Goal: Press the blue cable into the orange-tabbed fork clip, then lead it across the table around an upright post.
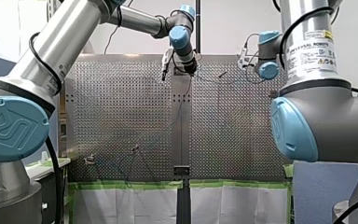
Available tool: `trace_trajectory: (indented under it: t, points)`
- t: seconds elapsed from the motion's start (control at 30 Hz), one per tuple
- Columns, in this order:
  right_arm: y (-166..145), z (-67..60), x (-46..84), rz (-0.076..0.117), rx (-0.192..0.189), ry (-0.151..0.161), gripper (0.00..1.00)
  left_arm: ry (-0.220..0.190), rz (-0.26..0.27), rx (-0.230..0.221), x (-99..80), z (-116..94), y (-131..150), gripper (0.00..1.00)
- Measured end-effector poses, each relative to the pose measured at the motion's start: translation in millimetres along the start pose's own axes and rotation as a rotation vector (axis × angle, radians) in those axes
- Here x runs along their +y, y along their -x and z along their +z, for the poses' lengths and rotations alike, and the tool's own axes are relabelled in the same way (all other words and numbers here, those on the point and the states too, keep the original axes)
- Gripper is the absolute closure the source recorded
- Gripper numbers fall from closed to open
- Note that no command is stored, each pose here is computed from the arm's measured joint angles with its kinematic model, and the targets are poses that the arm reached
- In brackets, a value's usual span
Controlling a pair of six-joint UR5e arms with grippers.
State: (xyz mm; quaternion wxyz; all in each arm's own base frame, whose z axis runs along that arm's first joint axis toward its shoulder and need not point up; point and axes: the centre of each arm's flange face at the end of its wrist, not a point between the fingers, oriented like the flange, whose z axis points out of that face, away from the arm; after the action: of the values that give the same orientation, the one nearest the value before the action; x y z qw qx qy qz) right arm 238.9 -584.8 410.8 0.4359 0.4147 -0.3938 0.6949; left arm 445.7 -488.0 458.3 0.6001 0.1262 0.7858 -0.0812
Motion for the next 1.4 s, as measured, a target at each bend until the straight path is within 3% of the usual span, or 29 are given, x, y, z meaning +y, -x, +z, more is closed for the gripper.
trace_trajectory:
  t: [0.27,0.5,0.63,0.8,1.13,1.4]
  points:
    - [-11,-27.8,5.6,-0.048,-0.053,0.05,1.0,-0.002,0.001,-0.001,-1.6,-1,0,0.06]
    - [-24,-52.7,8.6,-0.093,-0.091,0.119,1.0,-0.004,0.001,0.0,-2.1,-1,0,0.06]
    - [-40,-57.5,8.5,-0.128,-0.09,0.153,1.0,-0.004,0.001,0.001,-2.2,-1,0,0.06]
    - [-33,-56.0,14.6,-0.158,-0.135,0.179,1.0,-0.004,0.001,0.0,-2.2,-1,0,0.06]
    - [-8,-59.0,33.2,-0.173,-0.241,0.219,1.0,0.001,0.001,-0.001,-1.8,-1,0,0.06]
    - [-5,-63.2,34.9,-0.176,-0.309,0.218,1.0,0.031,0.003,-0.011,-0.6,-2,0,0.06]
